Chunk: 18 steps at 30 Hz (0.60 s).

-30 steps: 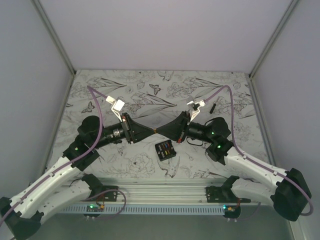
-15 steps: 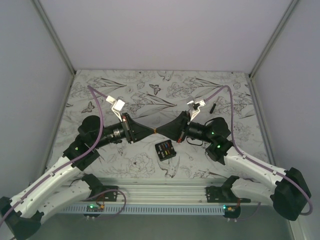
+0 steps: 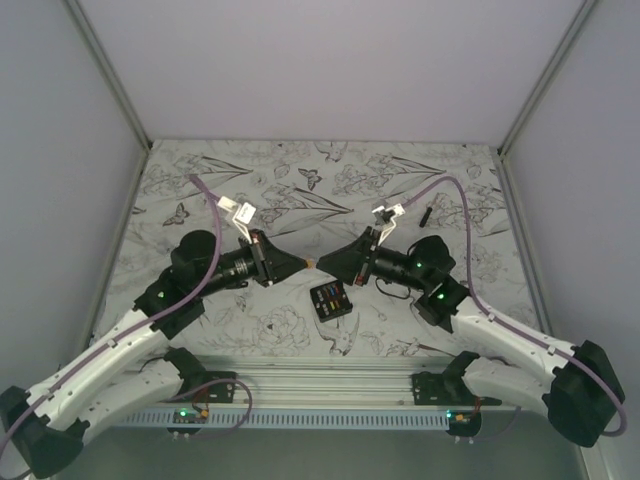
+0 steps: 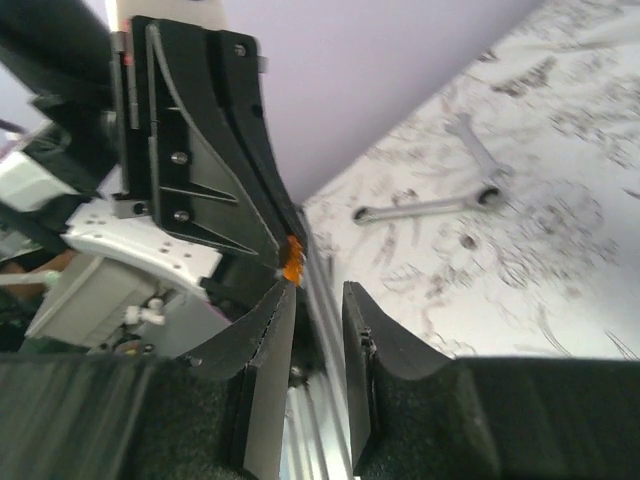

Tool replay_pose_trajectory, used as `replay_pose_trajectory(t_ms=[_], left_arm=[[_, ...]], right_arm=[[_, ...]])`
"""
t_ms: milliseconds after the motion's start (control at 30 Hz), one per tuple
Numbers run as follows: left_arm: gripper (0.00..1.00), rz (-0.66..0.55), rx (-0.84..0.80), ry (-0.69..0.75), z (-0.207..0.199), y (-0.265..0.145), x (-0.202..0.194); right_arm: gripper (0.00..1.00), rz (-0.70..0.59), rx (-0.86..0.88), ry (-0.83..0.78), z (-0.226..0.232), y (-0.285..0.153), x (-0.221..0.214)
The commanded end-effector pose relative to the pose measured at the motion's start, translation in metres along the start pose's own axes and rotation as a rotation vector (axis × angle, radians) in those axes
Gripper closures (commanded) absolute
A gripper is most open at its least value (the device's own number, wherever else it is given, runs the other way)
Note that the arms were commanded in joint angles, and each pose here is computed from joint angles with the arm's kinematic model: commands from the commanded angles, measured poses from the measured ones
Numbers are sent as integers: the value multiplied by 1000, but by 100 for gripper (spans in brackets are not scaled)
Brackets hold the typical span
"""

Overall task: Snap on the fuse box
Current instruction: Pick up the fuse from the center of the board, then install the fuse at the fuse box base.

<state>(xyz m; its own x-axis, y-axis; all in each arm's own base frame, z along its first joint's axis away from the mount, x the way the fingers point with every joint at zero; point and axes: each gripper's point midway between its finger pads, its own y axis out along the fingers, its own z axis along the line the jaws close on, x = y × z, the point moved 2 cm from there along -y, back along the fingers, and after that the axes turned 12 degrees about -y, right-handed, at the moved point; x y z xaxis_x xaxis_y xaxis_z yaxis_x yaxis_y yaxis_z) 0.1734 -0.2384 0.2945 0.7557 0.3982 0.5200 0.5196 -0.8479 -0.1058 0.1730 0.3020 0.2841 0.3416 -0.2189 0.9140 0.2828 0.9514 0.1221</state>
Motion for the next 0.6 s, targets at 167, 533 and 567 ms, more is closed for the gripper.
replay_pose_trajectory(t_ms=[167,533,567], left_arm=[[100,79,401,-49,86,0,-16],[100,235,618,-110,129,13,-27],[100,249,638,-115,132,14,-28]], right_arm=[[69,201,-464,82,-84,-56,-62],[74,472,-793,229,-150,-109,-151],[75,500,-819,236,-154,-112,-158]])
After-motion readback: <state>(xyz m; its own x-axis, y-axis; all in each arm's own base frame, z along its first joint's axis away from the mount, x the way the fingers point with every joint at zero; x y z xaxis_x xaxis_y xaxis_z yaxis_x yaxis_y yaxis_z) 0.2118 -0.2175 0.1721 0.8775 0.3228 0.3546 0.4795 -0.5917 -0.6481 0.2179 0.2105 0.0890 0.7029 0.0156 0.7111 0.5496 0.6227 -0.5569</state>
